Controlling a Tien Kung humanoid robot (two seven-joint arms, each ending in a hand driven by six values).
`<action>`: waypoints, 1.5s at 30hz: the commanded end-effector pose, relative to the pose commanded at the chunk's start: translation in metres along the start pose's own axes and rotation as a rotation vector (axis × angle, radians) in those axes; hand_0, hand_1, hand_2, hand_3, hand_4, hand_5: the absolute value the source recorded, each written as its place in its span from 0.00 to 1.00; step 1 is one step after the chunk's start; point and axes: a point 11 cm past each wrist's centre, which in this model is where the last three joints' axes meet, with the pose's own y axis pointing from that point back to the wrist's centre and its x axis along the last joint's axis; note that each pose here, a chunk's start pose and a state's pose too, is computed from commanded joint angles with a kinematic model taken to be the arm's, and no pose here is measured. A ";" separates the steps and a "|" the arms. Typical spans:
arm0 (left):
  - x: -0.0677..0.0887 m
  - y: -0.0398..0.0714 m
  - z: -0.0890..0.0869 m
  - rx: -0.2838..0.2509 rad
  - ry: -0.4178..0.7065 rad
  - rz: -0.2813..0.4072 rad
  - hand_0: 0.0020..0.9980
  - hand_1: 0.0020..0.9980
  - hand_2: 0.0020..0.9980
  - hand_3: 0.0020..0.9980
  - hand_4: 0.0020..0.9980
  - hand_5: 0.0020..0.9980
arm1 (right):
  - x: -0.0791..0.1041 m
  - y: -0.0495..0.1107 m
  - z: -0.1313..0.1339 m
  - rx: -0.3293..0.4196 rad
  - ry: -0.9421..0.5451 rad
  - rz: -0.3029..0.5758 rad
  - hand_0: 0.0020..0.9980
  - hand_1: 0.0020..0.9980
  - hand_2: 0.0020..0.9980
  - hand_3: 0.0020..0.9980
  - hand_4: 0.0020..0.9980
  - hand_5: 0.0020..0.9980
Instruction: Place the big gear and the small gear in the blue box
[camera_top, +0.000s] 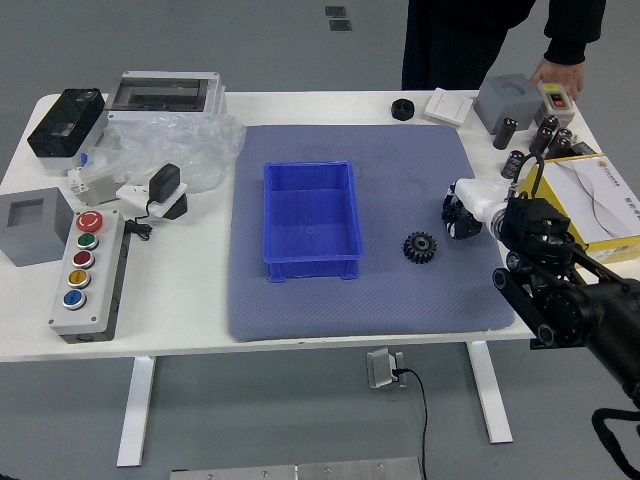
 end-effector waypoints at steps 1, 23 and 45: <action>0.000 0.000 0.000 0.000 0.000 0.000 0.90 0.89 0.89 0.87 0.86 0.57 | 0.000 0.000 0.000 0.000 -0.001 0.002 0.55 0.50 0.52 0.52 0.53 0.14; 0.002 0.000 -0.001 -0.001 0.002 0.003 0.90 0.89 0.89 0.87 0.86 0.56 | 0.023 0.003 0.001 0.003 -0.013 0.059 0.57 0.47 0.48 0.46 0.50 0.11; 0.005 0.001 -0.004 0.006 0.000 0.008 0.90 0.89 0.89 0.87 0.86 0.56 | 0.100 0.055 -0.111 0.322 0.024 0.279 0.58 0.46 0.47 0.44 0.47 0.12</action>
